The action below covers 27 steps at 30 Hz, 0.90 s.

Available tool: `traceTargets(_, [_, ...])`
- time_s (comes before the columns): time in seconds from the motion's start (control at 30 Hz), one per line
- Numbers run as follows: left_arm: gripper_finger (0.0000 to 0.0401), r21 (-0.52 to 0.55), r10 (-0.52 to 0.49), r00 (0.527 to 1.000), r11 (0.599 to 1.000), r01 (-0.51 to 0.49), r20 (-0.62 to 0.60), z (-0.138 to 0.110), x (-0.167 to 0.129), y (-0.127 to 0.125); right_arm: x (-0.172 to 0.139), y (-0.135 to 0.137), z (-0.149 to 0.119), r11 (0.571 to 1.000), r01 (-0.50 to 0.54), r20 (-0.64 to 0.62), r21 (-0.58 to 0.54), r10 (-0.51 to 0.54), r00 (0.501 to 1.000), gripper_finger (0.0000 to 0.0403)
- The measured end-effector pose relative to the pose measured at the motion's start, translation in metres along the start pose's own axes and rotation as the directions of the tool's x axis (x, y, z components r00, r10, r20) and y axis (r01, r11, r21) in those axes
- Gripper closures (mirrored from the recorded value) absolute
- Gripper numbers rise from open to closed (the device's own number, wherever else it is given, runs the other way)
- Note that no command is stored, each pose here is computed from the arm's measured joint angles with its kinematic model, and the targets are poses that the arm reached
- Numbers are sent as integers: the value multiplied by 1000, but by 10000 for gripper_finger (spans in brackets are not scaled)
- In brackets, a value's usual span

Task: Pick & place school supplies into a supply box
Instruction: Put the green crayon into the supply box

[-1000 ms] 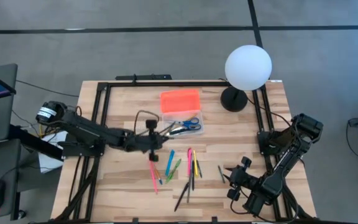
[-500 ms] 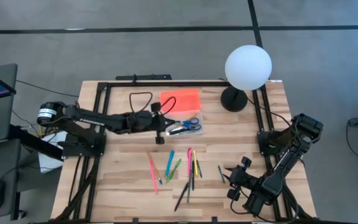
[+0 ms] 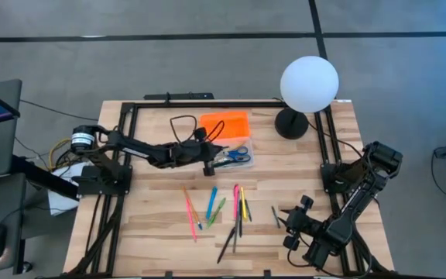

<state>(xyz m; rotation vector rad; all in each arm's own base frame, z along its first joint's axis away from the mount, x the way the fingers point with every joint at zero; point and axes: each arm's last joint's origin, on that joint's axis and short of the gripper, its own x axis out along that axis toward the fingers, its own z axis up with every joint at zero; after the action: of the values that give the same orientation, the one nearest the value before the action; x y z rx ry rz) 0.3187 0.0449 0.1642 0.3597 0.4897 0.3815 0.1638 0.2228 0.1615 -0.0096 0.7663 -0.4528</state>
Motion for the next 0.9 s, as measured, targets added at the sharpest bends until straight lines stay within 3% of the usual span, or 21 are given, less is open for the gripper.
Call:
traceTargets(0.17, [380, 1, 28, 998, 1000, -28, -49, -6, 2, 6, 0, 0, 0, 1000, 3, -1, -3, -3, 1000, 280])
traceTargets(0.33, [372, -39, -24, 997, 999, 21, -73, -9, 2, 5, 0, 0, 0, 1000, 3, -1, -3, -3, 1000, 280])
traceTargets(0.7, [297, -79, -27, 996, 997, 20, -89, -12, 3, 7, 0, 0, 0, 1000, 0, 1, 2, 0, 1000, 280])
traceTargets(0.9, [283, -65, -61, 996, 996, 57, -72, -4, -6, -3, 10, -2, 7, 992, 43, 71, 116, -51, 996, 280])
